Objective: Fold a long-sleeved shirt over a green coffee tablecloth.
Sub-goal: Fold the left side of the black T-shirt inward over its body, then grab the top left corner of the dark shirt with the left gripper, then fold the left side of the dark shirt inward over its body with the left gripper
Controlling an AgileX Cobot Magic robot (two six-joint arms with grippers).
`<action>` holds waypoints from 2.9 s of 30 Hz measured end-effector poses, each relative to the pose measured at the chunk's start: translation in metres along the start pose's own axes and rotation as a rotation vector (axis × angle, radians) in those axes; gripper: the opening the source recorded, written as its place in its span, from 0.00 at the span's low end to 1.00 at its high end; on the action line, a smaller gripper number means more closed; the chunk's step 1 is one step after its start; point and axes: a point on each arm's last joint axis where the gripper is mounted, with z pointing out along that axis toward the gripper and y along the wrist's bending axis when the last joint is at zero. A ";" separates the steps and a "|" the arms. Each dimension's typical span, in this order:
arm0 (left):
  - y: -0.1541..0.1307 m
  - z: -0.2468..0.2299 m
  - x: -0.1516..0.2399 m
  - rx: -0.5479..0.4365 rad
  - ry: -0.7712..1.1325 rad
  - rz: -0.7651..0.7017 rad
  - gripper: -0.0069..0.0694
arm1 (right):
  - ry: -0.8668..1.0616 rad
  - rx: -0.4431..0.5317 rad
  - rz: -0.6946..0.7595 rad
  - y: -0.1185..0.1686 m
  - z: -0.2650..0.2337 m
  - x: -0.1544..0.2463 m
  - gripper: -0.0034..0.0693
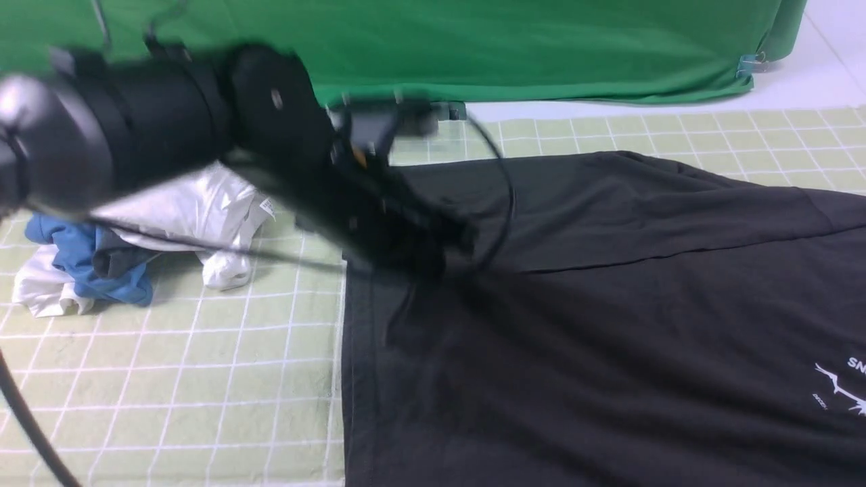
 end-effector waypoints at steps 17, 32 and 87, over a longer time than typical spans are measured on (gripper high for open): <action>0.054 0.046 -0.024 -0.123 -0.036 -0.104 0.13 | -0.001 0.000 0.000 0.000 0.000 0.000 0.15; 0.140 0.022 -0.079 -0.273 -0.135 -0.307 0.62 | -0.003 0.001 0.000 0.000 0.000 0.000 0.17; 0.049 -0.088 -0.146 0.348 -0.244 -0.175 0.13 | -0.017 0.004 0.000 0.000 0.000 -0.002 0.21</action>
